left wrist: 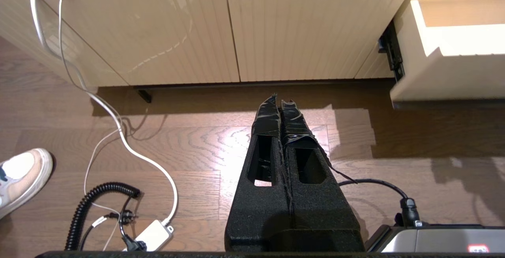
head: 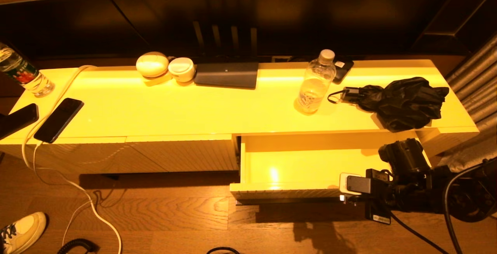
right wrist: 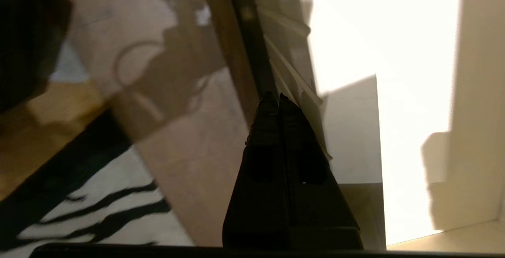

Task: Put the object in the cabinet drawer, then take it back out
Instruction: Close the drawer

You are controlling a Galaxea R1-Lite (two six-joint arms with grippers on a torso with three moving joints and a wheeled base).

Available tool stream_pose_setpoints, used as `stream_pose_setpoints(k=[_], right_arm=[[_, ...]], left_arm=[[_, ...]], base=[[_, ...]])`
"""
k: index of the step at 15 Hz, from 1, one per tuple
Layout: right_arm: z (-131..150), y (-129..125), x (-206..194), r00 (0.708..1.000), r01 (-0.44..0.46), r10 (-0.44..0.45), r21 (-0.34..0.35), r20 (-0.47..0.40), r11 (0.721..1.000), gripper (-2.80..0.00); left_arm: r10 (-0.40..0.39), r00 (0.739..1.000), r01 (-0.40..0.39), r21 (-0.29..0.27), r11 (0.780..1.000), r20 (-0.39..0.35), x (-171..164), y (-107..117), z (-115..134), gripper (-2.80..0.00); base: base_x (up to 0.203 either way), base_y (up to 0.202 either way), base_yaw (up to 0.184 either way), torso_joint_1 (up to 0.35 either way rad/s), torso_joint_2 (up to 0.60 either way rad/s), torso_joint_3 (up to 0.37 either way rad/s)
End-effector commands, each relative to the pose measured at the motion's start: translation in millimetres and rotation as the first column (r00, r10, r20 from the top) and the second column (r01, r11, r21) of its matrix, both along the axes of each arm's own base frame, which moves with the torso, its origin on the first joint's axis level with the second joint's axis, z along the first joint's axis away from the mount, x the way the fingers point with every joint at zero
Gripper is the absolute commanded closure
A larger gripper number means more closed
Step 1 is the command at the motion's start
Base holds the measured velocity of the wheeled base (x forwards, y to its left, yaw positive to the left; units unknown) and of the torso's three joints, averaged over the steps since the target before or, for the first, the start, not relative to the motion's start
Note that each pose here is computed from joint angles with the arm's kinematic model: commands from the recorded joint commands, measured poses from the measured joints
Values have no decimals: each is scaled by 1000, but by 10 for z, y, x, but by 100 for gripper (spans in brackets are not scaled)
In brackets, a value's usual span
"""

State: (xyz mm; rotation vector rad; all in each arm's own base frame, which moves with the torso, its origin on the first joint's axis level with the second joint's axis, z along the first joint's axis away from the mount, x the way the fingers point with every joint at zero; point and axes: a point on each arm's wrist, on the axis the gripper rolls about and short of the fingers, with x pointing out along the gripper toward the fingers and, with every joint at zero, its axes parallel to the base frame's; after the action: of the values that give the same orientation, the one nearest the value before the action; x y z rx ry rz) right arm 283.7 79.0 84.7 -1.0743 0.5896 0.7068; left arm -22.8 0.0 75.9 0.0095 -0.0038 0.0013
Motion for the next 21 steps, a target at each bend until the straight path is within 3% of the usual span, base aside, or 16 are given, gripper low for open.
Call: stream_pose_setpoints(k=[1,9,16,21], right_arm=[[30,35,121,998,-6,6,12,61,1000,0],[170,80,406,989,2,-7,37,149,999,0],[248,74,890,960,28,-48,74,275,997,0],[306,45,1082,946,42,-67,85,318,995,0]], left_arm=[[0,1000,0,0,1000,-1,1,0,-3,0],[0,1000,0,0,1000,-1,1,0,-3,0],[0,1000,0,0,1000,-1,1,0,-3,0],[0,1000,0,0,1000,-1,1,0,-3,0]], base=[[0,0,0,0,0,0],[0,0,0,0,0,0],[0,0,0,0,0,0],[0,0,0,0,0,0]])
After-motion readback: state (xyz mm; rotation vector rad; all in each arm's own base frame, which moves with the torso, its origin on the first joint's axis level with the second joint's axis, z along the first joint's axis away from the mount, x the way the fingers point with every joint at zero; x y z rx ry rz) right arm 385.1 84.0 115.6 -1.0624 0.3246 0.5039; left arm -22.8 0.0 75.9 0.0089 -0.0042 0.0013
